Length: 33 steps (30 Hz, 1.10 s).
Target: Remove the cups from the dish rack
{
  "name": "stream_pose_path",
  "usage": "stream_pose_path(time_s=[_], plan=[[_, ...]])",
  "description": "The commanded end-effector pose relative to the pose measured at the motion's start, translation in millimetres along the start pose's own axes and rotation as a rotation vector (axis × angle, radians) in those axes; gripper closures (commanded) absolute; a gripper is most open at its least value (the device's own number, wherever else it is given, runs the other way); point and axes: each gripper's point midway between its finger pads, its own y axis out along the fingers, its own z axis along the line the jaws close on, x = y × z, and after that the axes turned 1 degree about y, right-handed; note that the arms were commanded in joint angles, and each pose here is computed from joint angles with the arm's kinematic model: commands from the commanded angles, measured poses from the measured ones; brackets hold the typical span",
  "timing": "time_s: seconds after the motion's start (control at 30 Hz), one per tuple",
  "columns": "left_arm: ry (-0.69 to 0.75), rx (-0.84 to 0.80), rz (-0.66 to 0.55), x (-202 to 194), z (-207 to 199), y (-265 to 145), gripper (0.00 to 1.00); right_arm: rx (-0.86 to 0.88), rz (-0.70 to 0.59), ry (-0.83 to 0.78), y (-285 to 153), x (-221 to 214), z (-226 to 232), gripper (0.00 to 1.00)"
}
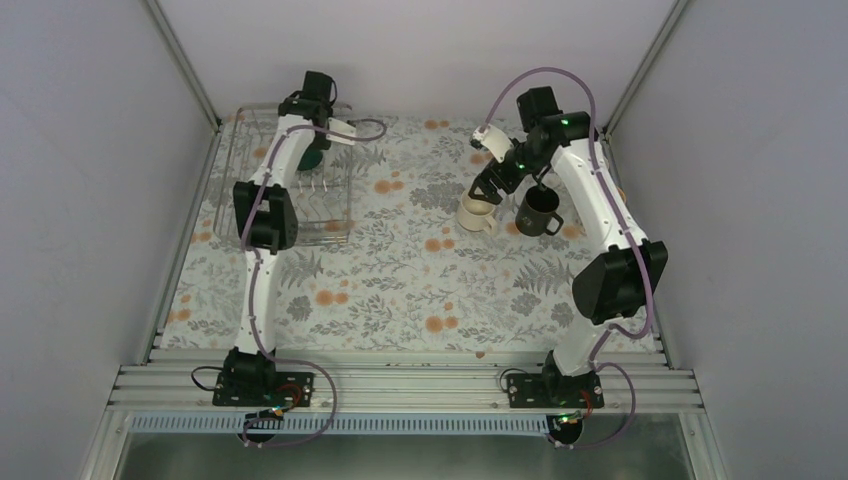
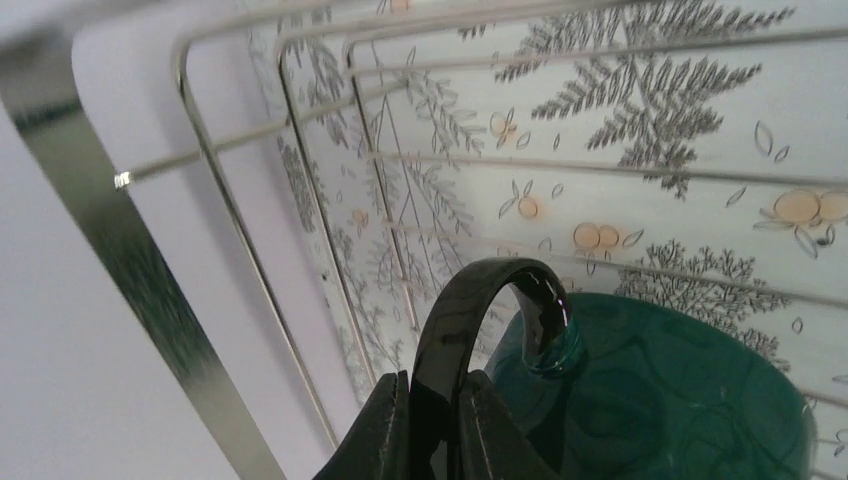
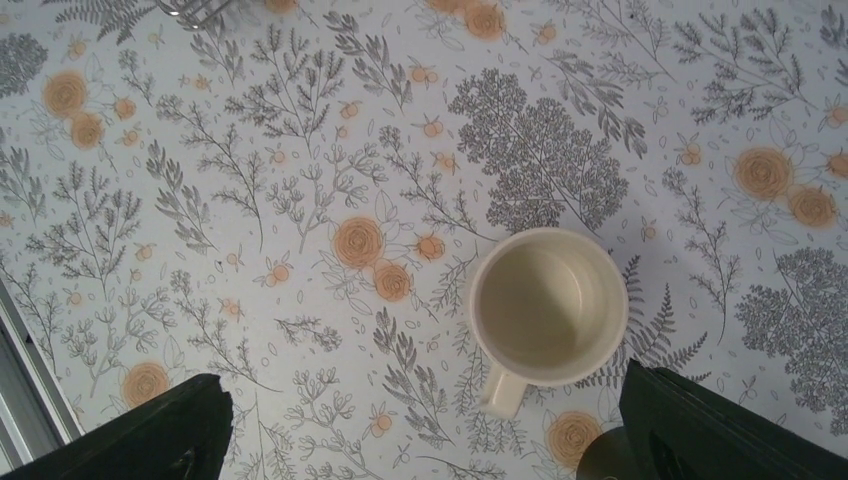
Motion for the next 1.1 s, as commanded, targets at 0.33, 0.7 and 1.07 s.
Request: stream_pose_path(time_s=[0.33,0.7,1.07], plan=[[-0.381,0.410,-0.196,-39.0,112.9,-169.6,0.98,0.127,-0.188,-0.039,-32.9,43.9,29.9,0.00],[-0.656,0.455,-0.755,10.3,136.3,-299.2,0.98,0.387,-0.443,-0.160,-42.1,97.8,56.1,0.00],[-0.700,0.267,-1.243,70.1,103.3,-368.7,0.98,0.382,-0.666,-0.246,-59.2,151.8,47.9,0.00]])
